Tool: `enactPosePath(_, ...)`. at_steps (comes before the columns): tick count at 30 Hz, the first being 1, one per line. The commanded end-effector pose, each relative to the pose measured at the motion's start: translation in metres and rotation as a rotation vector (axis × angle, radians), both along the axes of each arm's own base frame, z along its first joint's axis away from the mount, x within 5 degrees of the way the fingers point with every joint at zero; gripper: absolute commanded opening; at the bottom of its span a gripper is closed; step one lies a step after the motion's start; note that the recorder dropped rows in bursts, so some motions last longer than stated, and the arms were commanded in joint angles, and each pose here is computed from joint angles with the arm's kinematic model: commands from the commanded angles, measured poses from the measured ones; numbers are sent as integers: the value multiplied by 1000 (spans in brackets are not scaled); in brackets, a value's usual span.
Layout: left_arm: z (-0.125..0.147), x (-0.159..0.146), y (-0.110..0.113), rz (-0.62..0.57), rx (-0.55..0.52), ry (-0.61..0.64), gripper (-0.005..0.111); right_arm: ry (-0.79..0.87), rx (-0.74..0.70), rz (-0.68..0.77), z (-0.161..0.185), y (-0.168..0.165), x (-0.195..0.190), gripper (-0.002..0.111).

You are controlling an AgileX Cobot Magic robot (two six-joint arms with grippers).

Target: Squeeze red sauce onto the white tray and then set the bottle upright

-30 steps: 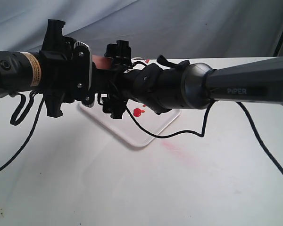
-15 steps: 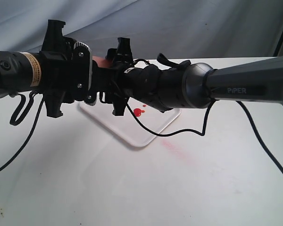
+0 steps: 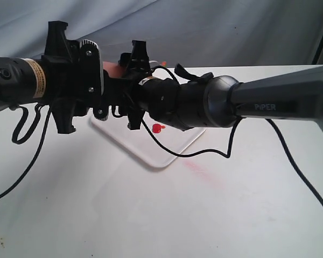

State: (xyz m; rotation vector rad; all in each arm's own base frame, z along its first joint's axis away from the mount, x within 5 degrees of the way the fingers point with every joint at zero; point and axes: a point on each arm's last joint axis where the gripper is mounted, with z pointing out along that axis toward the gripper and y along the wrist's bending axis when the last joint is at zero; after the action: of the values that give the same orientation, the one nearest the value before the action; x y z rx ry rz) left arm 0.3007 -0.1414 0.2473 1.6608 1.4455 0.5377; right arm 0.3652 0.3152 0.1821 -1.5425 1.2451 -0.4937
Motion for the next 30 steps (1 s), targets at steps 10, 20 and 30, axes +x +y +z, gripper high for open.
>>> enactPosePath(10,-17,-12,9,134,-73,118,0,-196,-37,-11,27,30,-32,0)
enactPosePath(20,-18,-13,10,185,-123,144,0,-288,1,-61,36,43,-49,0)
enactPosePath(30,-21,-13,13,235,-124,173,0,-362,-56,-86,25,35,-63,0)
